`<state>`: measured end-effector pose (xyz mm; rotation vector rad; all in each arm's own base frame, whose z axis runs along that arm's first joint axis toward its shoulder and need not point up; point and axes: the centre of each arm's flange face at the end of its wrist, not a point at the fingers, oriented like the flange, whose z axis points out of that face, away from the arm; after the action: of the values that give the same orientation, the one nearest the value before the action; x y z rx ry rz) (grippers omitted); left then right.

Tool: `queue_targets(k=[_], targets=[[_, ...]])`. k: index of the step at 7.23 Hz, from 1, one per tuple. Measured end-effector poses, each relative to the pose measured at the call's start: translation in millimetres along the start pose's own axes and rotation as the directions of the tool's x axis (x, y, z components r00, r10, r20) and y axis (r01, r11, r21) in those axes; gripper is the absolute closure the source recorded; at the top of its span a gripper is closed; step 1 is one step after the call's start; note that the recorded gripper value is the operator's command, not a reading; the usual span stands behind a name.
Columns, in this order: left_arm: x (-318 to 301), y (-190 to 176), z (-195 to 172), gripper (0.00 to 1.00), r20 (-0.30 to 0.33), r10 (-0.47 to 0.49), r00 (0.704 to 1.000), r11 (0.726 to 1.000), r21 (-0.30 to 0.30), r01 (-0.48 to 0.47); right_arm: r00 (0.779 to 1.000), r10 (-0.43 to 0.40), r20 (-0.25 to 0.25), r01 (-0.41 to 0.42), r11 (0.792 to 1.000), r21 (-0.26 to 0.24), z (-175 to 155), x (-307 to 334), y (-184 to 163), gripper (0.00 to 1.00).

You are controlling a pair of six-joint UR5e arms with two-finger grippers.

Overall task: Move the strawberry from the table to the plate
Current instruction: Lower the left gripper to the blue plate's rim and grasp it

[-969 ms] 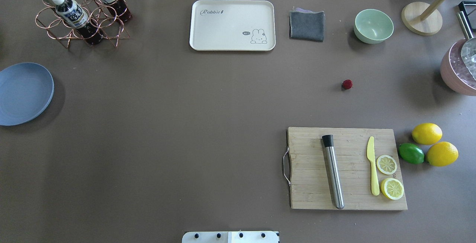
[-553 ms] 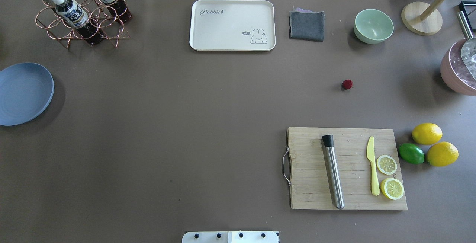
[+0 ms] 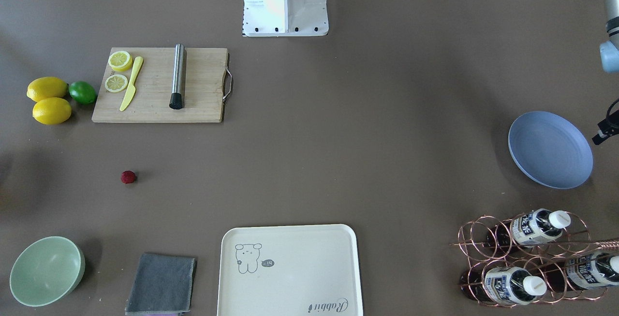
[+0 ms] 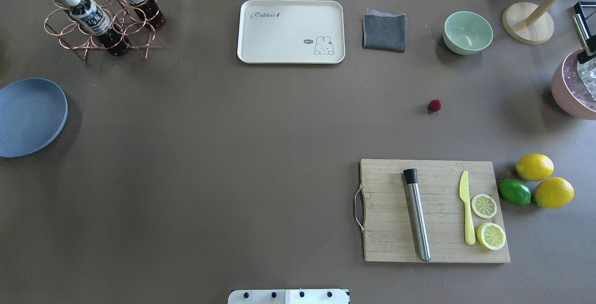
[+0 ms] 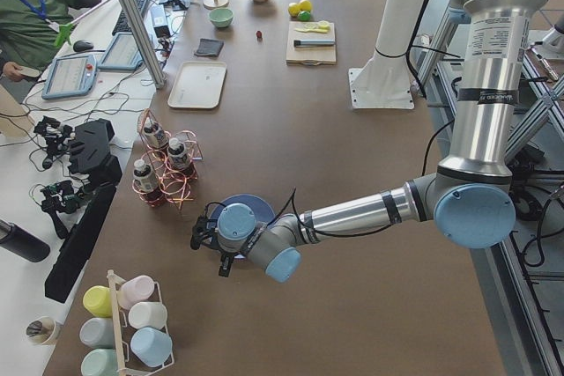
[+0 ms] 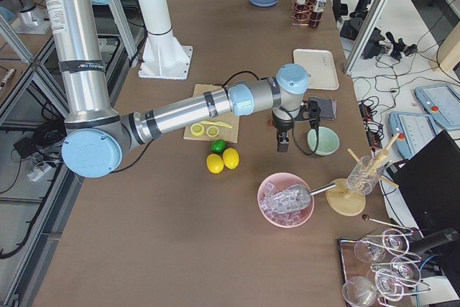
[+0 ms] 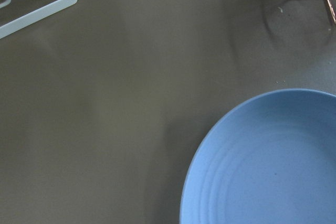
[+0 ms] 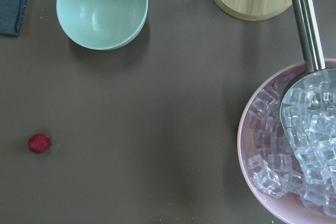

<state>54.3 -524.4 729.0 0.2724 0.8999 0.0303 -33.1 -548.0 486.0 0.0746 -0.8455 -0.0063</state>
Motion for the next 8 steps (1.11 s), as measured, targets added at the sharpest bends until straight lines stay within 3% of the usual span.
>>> queue_targets(k=[3,6,7,8], targets=[[29,-5,43,0.02,0.012,0.054,0.998,0.997,-0.052,-0.053,1.000,-0.008,0.002,0.008,1.000,0.003,-1,-8,-4,0.00],[33,0,51,0.02,0.008,0.061,0.998,0.996,-0.070,-0.061,1.000,0.013,0.000,-0.013,1.000,0.016,-7,-14,-3,0.00],[31,2,51,0.09,0.008,0.060,0.998,0.996,-0.073,-0.059,1.000,0.022,-0.001,-0.022,1.000,0.021,-9,-16,-2,0.00],[29,5,51,0.44,0.009,0.056,0.998,0.996,-0.076,-0.055,1.000,0.026,-0.001,-0.026,0.999,0.023,-10,-16,-2,0.00]])
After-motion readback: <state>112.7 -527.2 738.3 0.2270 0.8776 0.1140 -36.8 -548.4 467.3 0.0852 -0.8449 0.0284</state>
